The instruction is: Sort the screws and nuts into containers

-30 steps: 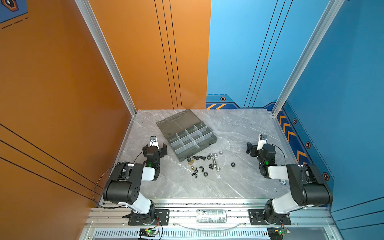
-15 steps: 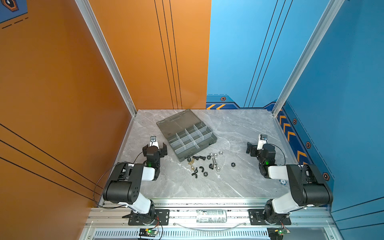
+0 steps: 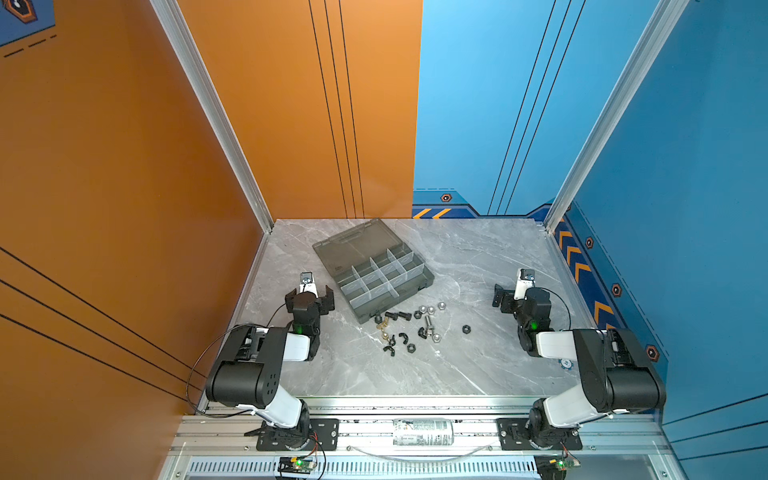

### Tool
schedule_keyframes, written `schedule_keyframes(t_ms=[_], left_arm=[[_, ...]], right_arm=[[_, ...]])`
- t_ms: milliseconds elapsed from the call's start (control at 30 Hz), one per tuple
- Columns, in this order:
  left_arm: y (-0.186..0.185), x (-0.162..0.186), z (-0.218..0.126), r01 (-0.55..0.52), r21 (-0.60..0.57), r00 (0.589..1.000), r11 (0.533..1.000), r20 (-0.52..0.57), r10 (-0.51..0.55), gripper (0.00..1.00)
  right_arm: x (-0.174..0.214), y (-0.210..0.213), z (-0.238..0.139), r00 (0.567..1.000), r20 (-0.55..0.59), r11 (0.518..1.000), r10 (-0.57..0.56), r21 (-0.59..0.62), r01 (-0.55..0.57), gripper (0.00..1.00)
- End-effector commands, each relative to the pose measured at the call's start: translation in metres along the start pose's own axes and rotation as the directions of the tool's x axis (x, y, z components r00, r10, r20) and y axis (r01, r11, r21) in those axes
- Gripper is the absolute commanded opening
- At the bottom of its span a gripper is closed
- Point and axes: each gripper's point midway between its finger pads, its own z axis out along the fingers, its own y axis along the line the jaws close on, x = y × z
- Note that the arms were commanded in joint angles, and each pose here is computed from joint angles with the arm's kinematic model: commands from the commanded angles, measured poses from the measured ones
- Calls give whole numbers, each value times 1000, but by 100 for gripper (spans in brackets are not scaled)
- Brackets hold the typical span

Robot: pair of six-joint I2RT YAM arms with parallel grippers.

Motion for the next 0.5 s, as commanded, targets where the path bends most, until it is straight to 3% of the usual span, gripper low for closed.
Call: schedule_keyframes(t_ms=[0,467], left_arm=[[0,-2,2,2,11,1000,1000,-1,-2,98],[0,-3,2,3,11,1000,1000,1,-3,98]], right_arm=[[-4,-1,0,1000,18,1000,-2,14,2,100],[-4,-1,0,1000,20,1000,-2,15,1,100]])
